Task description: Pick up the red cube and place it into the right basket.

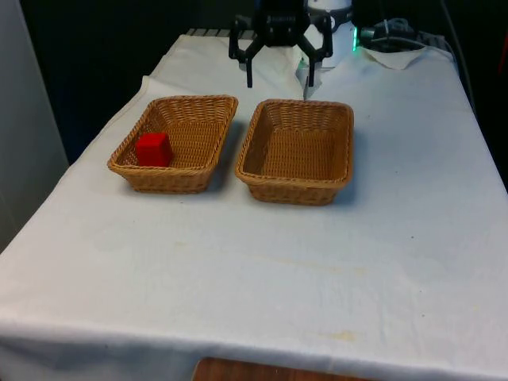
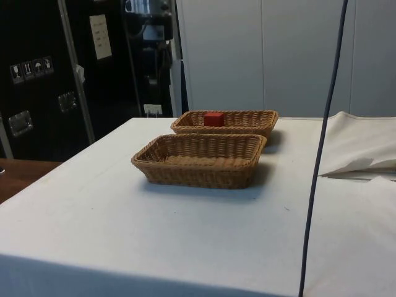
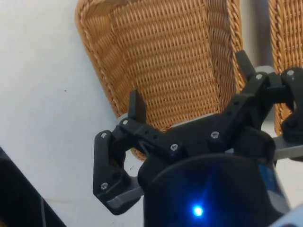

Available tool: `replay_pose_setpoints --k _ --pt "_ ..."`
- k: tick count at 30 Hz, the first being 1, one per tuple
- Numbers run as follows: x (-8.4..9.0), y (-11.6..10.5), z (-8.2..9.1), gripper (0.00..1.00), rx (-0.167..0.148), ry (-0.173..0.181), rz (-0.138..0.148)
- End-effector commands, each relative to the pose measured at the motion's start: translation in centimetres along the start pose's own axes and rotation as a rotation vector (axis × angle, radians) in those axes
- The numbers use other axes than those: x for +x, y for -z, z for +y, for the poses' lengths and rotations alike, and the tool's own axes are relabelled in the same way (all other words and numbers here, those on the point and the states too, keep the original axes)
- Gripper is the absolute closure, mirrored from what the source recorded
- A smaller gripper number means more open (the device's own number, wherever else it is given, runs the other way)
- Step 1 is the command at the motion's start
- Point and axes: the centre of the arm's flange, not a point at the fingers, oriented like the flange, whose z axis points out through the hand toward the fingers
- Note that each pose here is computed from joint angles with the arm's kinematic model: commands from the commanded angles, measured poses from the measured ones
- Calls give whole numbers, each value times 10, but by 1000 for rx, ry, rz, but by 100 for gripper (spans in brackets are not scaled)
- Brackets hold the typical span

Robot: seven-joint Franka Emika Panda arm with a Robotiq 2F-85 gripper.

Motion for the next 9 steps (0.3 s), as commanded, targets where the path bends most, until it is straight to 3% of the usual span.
replay_pose_setpoints --k 1,9 --pt "0 3 1 0 -5 -12 -7" --pt "2 11 1 0 8 -53 -5"
